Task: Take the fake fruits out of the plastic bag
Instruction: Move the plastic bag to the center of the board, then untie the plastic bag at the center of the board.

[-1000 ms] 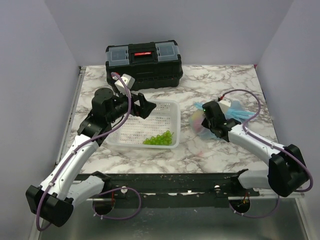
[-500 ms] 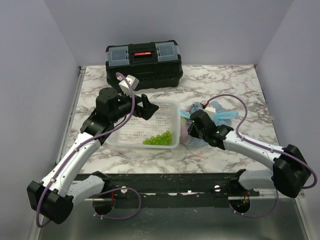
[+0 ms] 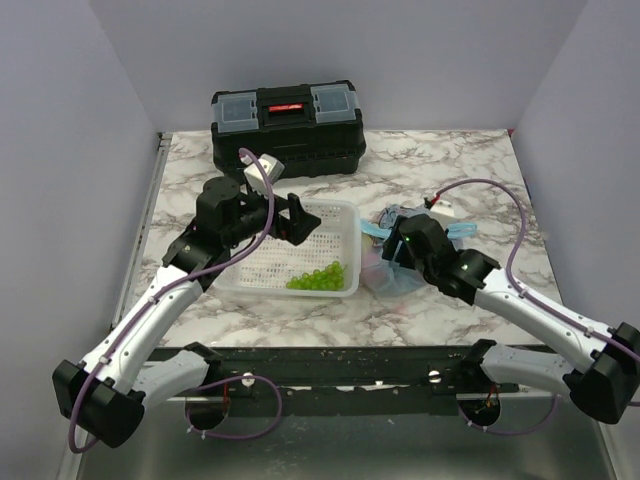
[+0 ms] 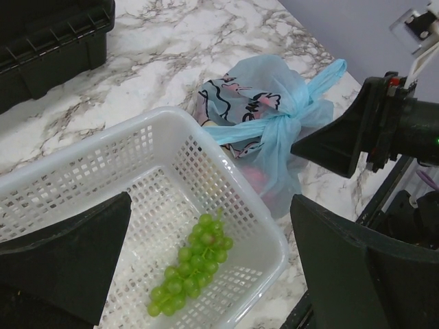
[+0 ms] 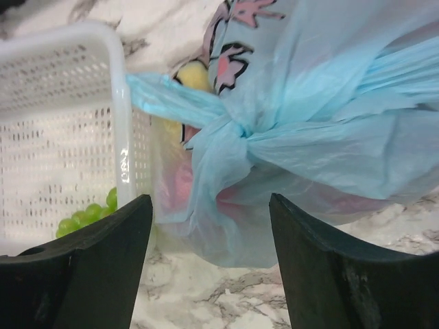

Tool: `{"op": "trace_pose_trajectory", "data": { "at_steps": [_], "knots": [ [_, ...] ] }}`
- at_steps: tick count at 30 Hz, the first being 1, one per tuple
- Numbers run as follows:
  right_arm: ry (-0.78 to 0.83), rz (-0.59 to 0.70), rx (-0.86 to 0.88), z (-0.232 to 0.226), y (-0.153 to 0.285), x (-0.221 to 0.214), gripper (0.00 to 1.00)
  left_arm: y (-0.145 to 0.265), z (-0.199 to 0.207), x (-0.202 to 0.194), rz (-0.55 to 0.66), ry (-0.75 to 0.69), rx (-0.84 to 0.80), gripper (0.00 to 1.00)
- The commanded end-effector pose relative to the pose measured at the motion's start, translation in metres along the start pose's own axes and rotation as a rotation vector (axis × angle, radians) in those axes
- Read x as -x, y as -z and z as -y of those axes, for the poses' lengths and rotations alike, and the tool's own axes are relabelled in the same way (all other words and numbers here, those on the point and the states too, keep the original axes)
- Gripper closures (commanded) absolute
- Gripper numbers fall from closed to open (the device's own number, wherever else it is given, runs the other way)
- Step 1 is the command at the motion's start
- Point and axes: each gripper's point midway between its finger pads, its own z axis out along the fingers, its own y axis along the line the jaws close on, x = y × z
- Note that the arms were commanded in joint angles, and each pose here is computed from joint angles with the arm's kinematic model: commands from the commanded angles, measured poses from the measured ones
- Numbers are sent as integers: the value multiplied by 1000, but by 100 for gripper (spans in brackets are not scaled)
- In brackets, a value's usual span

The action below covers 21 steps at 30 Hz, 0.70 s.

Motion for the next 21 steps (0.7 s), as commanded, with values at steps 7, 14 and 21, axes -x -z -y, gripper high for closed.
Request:
{"op": "trace_pose_trajectory", "data": {
  "at_steps": [7,14,21],
  "knots": [
    [0,169,-188,43,7,47,29,-23,27,-20,-77,74,-132,1],
    [-25,124,-80,53,-3,64,51,-57,75,-40,-138,242,-262,3],
    [19,115,-5,36,-5,74,53,-107,103,-66,-169,138,-236,18]
  ]
}}
